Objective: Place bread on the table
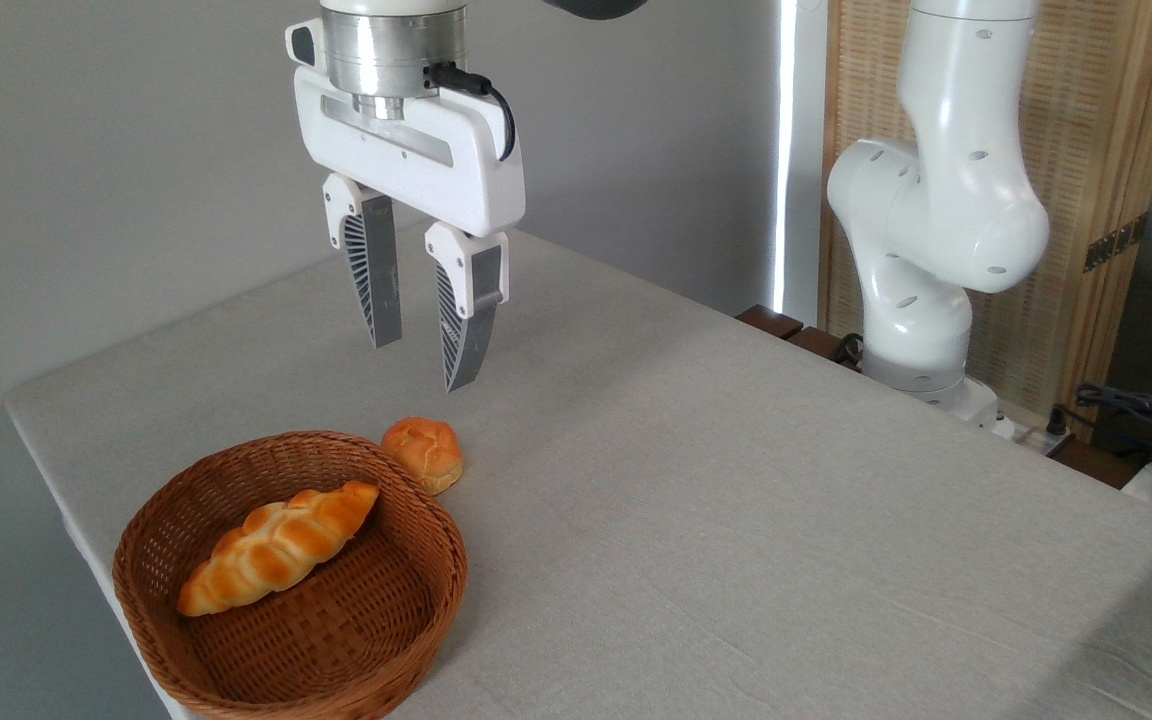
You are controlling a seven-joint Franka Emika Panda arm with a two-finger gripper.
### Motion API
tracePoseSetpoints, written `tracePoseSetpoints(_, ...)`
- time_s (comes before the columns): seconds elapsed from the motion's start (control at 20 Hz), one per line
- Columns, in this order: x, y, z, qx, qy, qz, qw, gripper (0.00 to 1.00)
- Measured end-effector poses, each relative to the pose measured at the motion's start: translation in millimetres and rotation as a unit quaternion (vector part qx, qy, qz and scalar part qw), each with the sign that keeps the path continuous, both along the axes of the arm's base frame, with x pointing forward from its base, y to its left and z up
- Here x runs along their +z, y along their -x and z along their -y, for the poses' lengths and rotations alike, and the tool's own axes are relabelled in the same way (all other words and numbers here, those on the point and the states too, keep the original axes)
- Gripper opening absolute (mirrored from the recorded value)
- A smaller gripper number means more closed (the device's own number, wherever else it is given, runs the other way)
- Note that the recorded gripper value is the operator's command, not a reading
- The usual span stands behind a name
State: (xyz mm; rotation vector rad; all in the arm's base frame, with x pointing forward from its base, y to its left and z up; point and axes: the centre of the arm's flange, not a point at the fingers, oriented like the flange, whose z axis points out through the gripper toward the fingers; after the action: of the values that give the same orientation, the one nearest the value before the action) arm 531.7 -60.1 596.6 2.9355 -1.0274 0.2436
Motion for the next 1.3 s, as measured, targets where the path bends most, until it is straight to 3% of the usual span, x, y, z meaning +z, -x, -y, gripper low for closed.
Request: tracePoseSetpoints(1.3, 1.3, -4.4, 1.7, -0.002, -0.001, 0.002, 1.0, 1.0)
